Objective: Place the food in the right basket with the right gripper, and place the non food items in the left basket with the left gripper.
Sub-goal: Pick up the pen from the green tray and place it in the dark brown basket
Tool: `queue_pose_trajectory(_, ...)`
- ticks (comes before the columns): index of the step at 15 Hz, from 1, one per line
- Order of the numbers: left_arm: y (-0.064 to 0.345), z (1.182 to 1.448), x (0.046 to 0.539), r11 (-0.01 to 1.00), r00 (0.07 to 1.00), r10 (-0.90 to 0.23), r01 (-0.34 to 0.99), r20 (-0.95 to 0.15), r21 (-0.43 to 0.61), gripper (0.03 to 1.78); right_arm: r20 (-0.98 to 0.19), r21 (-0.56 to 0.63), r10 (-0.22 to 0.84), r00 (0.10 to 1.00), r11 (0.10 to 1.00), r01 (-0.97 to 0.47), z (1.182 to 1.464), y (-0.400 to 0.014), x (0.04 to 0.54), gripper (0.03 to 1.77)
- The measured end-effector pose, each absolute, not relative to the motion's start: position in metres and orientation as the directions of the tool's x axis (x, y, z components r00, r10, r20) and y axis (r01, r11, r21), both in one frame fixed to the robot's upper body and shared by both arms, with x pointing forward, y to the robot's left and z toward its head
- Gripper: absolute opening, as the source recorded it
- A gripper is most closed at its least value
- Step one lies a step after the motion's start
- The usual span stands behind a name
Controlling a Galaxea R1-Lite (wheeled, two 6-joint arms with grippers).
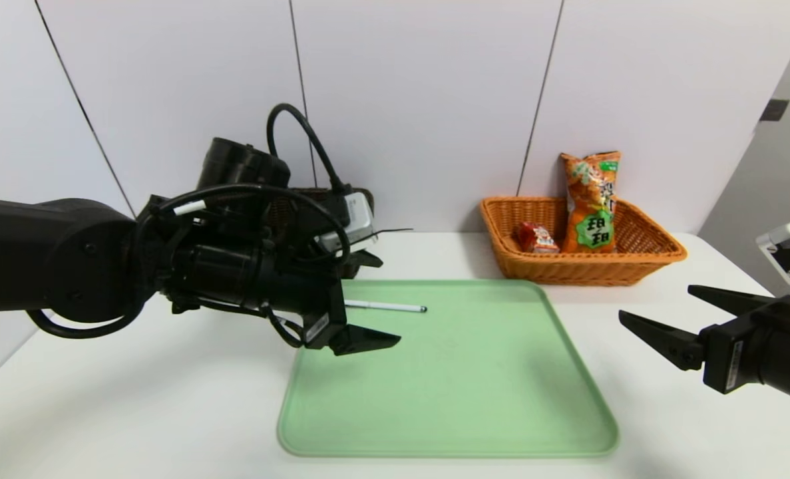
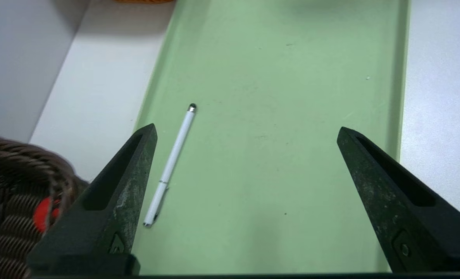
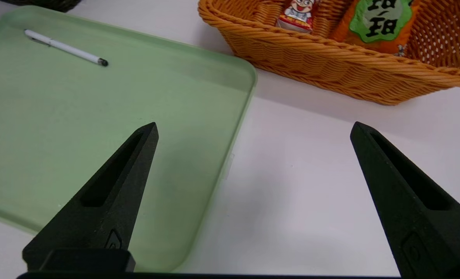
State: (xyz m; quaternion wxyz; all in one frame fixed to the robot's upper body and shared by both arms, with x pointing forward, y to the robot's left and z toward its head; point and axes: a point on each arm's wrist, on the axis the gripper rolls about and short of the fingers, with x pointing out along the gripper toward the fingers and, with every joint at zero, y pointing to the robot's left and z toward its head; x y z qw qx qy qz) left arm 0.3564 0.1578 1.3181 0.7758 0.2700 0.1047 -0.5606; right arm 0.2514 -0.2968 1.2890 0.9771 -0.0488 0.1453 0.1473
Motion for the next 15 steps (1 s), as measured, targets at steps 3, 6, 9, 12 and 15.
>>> queue_pose_trajectory(3,0.141,1.297,0.368,0.182,0.293,-0.812,0.949,-0.504,0.258,1.67,-0.277,-0.054,0.290,0.916,0.947,-0.316,1.295,-0.294,0.253,1.71)
queue_pose_trajectory(6,0.123,1.276,0.390,0.165,0.265,-0.810,0.959,-0.523,0.230,1.67,-0.266,-0.051,0.316,0.911,0.939,-0.340,1.299,-0.291,0.254,1.71)
queue_pose_trajectory(9,0.109,1.263,0.418,0.177,0.273,-0.809,0.958,-0.521,0.228,1.68,-0.270,-0.048,0.326,0.906,0.935,-0.351,1.298,-0.289,0.254,1.71)
queue_pose_trajectory(12,0.112,1.251,0.448,0.220,0.304,-0.793,0.951,-0.528,0.217,1.69,-0.276,-0.048,0.328,0.903,0.934,-0.353,1.296,-0.289,0.254,1.71)
queue_pose_trajectory(15,0.124,1.237,0.464,0.257,0.320,-0.770,0.947,-0.552,0.192,1.69,-0.281,-0.046,0.328,0.902,0.934,-0.354,1.295,-0.289,0.254,1.71)
